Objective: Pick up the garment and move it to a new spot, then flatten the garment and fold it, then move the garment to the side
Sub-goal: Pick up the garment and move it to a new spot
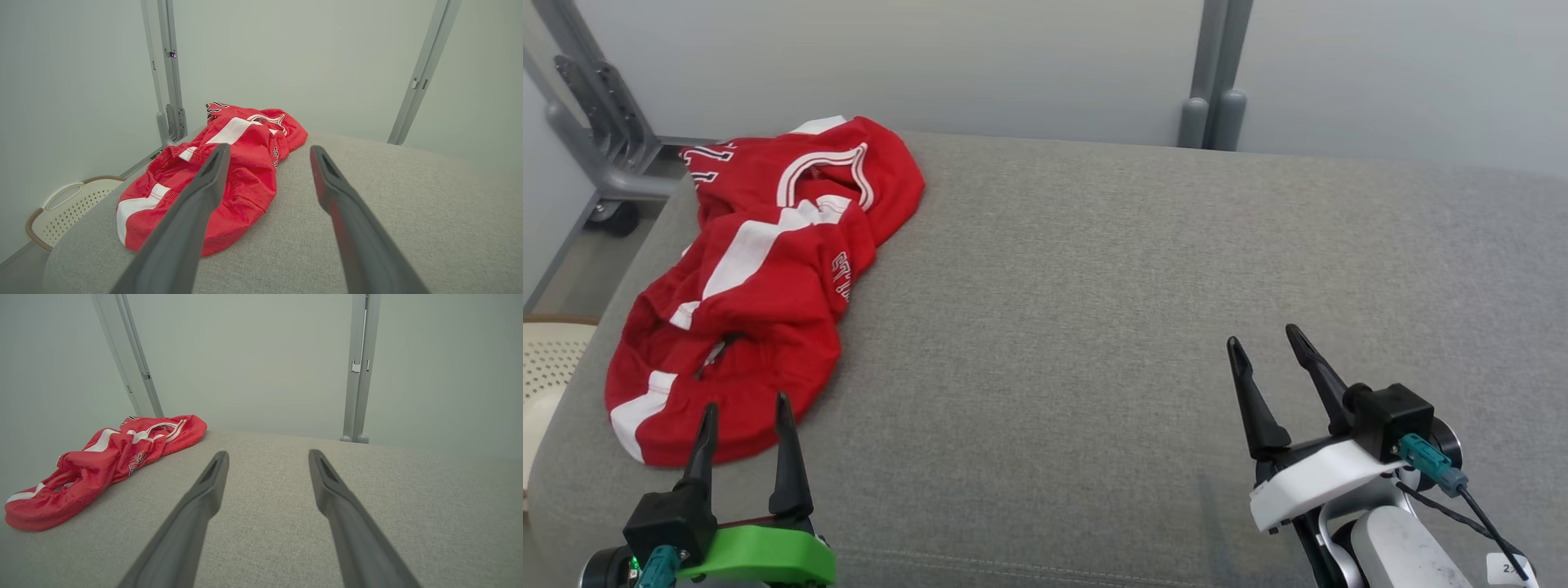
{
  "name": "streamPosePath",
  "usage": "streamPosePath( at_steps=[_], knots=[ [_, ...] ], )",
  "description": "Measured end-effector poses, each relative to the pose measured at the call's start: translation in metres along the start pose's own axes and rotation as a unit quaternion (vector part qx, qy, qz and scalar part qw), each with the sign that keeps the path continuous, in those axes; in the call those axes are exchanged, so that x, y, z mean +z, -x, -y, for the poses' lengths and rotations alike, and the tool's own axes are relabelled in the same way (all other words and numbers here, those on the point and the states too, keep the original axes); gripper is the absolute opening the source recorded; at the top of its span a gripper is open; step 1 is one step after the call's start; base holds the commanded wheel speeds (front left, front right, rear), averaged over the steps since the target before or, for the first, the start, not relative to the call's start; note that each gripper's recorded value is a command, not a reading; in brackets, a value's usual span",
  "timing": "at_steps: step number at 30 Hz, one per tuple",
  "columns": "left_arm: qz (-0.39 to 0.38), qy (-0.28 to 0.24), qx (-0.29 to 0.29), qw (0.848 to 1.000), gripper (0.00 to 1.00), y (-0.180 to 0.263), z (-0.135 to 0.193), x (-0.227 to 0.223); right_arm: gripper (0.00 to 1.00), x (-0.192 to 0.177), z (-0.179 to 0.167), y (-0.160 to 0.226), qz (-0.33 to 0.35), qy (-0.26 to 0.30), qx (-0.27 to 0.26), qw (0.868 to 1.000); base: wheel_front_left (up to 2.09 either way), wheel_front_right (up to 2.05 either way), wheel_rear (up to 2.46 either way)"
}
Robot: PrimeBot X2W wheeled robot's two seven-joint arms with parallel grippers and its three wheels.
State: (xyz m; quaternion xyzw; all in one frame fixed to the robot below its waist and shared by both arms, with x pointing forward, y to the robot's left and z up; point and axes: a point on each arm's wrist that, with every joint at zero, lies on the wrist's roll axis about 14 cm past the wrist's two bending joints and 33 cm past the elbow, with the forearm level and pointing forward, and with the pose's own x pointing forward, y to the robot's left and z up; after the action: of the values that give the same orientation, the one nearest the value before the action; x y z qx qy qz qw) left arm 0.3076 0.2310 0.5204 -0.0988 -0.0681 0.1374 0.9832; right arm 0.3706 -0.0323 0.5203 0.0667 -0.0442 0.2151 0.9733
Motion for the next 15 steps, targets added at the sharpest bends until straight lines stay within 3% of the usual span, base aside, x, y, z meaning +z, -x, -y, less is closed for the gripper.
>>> streamPosePath(
  at_steps=[15],
  knots=[
    [0.009, -0.008, 0.099, 0.995, 1.00, 0.042, -0.062, 0.009, 1.00, -0.008, -0.062, -0.027, -0.009, -0.009, 0.097, 0.995, 0.00, 0.00, 0.00]
  ],
)
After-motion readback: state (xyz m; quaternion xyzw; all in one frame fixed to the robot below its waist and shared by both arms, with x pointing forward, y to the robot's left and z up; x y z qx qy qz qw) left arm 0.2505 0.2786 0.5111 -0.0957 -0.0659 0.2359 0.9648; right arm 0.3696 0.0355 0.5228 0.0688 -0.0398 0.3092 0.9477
